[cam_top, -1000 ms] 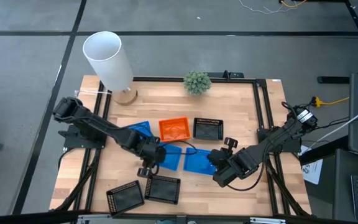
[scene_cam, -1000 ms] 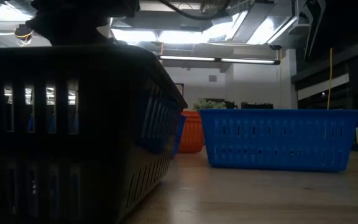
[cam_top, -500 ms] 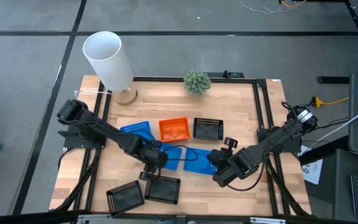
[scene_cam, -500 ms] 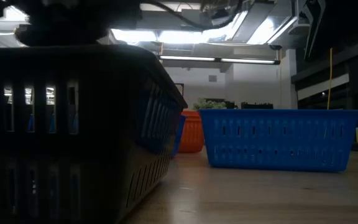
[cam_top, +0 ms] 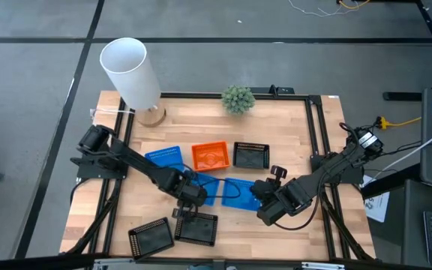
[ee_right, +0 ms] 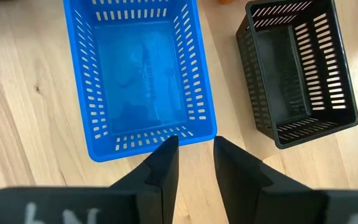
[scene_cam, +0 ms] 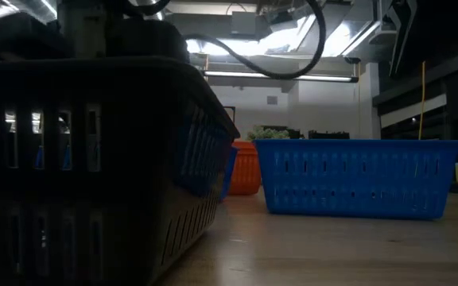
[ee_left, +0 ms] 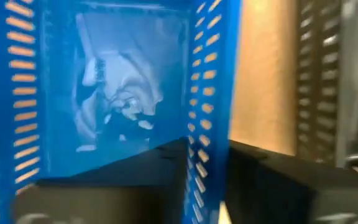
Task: Stack baskets by color
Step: Stack the center blue bin on the top of the top blue bin
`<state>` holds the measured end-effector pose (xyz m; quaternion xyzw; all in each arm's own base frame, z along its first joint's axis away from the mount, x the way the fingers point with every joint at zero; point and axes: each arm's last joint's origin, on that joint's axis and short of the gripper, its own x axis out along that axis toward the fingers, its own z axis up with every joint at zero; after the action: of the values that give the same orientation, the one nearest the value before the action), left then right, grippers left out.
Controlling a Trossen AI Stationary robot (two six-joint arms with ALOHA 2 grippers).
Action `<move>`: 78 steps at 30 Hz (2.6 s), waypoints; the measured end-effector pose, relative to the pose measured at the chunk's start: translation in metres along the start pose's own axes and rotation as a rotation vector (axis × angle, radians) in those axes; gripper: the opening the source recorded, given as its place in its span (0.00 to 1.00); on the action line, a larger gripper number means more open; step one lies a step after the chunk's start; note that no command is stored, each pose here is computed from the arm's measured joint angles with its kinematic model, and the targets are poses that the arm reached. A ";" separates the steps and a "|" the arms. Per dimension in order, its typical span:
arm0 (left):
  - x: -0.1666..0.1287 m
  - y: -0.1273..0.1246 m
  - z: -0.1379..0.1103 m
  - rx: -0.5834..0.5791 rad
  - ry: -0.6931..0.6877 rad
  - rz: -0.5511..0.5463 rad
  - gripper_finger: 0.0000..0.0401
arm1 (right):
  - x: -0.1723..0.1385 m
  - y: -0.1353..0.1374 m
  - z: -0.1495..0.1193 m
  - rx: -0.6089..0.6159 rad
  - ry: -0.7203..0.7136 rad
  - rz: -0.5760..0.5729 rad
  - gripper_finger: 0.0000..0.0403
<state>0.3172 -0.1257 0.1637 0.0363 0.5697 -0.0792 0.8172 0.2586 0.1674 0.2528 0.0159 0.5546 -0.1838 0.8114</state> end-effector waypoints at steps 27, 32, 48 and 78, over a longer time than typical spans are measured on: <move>-0.135 0.049 -0.085 -0.475 0.051 0.379 0.00 | 0.000 0.000 0.000 0.001 -0.001 0.001 0.25; -0.128 0.058 -0.097 -0.543 0.009 0.276 0.00 | 0.000 0.000 0.000 -0.001 -0.002 0.001 0.25; -0.095 0.056 -0.104 -0.530 0.011 0.151 0.00 | 0.000 0.000 0.000 -0.002 0.003 0.002 0.25; -0.089 0.050 -0.096 -0.592 -0.045 0.140 0.13 | 0.000 0.000 0.000 -0.007 0.006 0.003 0.25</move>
<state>0.2068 -0.0544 0.2121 -0.1661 0.5461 0.1461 0.8080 0.2584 0.1674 0.2527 0.0145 0.5579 -0.1804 0.8100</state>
